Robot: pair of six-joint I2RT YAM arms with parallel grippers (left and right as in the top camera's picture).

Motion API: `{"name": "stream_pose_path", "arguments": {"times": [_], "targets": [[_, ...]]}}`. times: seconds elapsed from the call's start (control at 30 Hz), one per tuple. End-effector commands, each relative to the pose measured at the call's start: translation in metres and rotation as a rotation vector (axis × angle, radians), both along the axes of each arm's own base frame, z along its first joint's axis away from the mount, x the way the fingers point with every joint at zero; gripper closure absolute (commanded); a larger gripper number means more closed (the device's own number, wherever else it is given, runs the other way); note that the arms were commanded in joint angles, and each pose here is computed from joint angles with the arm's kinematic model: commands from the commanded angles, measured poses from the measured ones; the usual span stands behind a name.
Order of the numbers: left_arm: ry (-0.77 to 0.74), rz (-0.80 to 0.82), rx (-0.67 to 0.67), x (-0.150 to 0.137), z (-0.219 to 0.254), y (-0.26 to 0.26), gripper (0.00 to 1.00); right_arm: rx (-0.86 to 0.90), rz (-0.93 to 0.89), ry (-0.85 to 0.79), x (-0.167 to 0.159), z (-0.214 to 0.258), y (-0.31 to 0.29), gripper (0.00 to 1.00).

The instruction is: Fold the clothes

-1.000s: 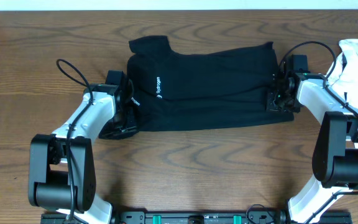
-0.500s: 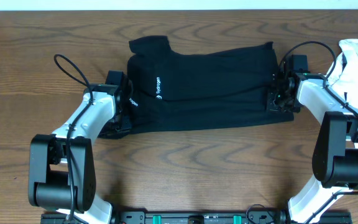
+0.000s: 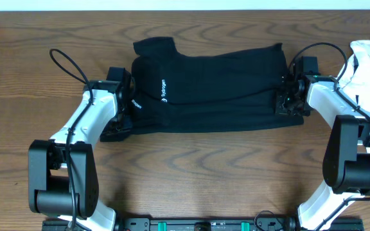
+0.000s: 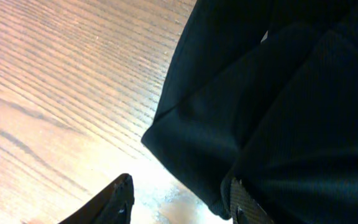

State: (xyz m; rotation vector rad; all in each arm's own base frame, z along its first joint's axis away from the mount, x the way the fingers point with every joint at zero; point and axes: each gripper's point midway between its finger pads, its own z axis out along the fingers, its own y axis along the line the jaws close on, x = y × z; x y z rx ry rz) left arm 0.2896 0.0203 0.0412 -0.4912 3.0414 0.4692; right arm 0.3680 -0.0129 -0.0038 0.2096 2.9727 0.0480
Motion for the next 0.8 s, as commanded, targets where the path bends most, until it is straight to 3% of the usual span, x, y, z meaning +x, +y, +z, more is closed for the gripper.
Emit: {"name": "stream_pose_path", "arguments": {"times": [0.0,0.13,0.4,0.6,0.67,0.77], "targets": [[-0.042,0.020,0.049,0.015,0.016,0.010,0.49,-0.067,-0.041,0.077,-0.019,-0.020,-0.021,0.99],[-0.077,0.051,0.115,0.025,0.038,0.020,0.48,-0.067,-0.041,0.080,-0.020,-0.020,-0.021,0.99],[-0.092,0.060,0.112,0.032,0.054,0.019,0.44,-0.067,-0.041,0.079,-0.020,-0.020,-0.021,0.99],[-0.081,0.047,-0.051,0.032,0.046,-0.012,0.46,-0.067,-0.041,0.076,-0.019,-0.020,-0.021,0.99],[-0.081,0.034,-0.114,0.033,0.043,-0.027,0.57,-0.066,-0.041,0.076,-0.019,-0.020,-0.021,0.99],[-0.079,0.001,-0.204,0.034,0.041,-0.051,0.81,-0.066,-0.041,0.077,-0.019,-0.020,-0.021,0.99]]}}
